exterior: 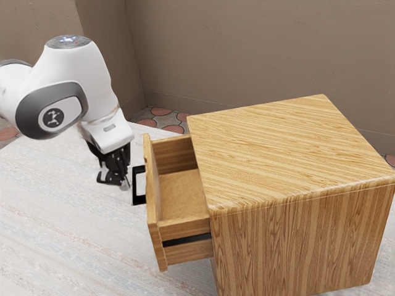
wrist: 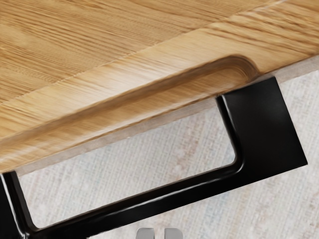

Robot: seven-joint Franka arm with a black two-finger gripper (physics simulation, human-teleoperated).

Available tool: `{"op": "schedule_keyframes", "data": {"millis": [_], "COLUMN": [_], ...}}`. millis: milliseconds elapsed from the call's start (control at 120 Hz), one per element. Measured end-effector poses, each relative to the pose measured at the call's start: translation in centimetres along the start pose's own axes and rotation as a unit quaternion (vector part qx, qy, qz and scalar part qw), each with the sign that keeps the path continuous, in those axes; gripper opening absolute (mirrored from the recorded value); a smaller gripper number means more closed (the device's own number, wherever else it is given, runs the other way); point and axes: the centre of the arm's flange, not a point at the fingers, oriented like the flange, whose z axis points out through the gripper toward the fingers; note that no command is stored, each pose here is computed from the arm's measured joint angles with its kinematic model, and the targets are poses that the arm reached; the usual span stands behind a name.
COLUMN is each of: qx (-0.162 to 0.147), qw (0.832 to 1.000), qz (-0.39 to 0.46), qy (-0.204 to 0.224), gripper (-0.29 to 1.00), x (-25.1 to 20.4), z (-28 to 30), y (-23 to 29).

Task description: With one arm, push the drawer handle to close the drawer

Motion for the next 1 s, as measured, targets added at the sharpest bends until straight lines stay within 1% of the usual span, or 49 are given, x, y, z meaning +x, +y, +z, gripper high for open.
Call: {"op": "schedule_keyframes", "data": {"millis": [342,767,933,975,1000], "qx": [-0.003,-0.002,0.006,0.009,0.01], "qw": [1.0,0.999,0.998,0.998,0.998], "qz": [0.025,0.041,0.047,0.045,0.044], "qy": [0.009,0.026,0.036,0.037,0.039], "gripper": [-0.08,-0.09,-0.08,-0.05,-0.02], "x": [4.4,8.2,9.7,9.7,9.7], "z": [0.0,1.0,1.0,1.0,1.0], "y": [-1.5,-4.3,-5.2,-5.7,-5.8]}}
